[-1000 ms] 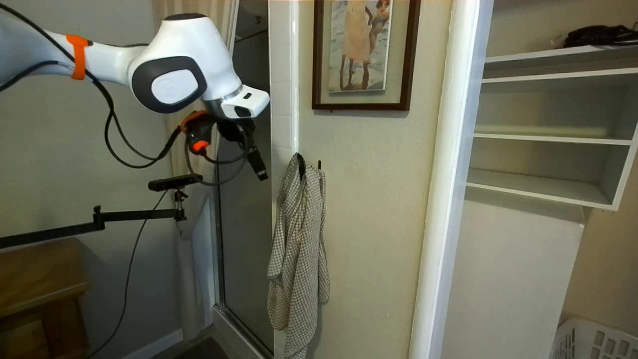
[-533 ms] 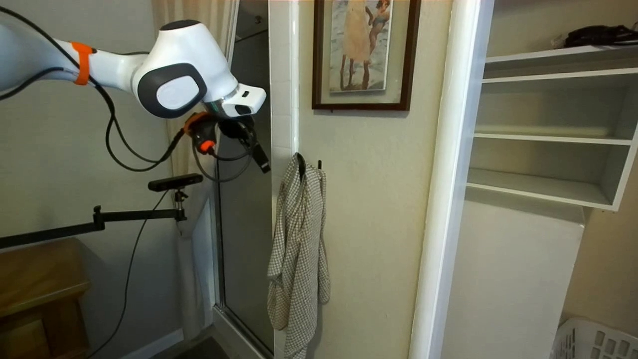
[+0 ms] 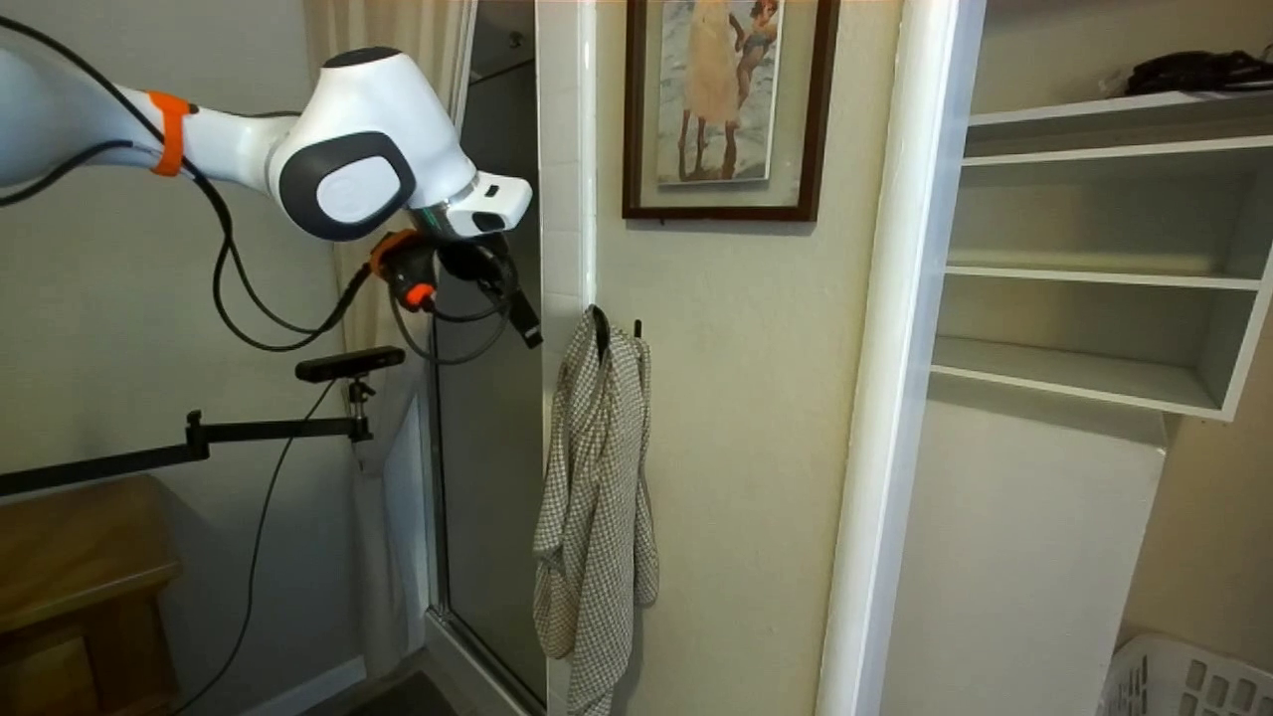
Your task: Push the cloth on the hook backwards
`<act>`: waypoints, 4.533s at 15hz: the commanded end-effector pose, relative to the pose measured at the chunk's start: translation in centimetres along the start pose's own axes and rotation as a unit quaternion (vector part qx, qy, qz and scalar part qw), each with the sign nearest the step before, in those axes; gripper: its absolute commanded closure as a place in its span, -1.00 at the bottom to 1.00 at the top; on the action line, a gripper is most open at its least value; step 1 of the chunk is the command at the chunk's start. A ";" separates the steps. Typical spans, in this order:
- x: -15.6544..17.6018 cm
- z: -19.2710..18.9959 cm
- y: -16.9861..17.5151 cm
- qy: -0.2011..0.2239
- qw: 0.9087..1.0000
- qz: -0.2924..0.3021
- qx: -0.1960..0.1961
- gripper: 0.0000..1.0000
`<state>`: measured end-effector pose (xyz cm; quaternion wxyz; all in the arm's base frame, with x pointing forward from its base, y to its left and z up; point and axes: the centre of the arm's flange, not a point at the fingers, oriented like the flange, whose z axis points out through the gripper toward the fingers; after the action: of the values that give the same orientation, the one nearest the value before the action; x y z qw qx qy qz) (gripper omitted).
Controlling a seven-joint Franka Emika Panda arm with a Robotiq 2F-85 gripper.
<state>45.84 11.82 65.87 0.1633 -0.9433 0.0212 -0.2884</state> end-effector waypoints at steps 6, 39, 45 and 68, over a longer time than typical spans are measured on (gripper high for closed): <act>2.9 4.7 -0.8 0.066 0.990 -0.124 -0.010 -1.00; 6.2 2.8 -7.5 0.101 0.991 -0.086 0.025 0.96; 6.5 6.8 -5.7 0.088 0.993 -0.080 0.005 0.96; 4.7 2.0 -6.5 -0.009 0.998 -0.035 -0.047 -0.87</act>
<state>53.05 18.26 65.21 0.1242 -0.9504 0.0029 -0.2851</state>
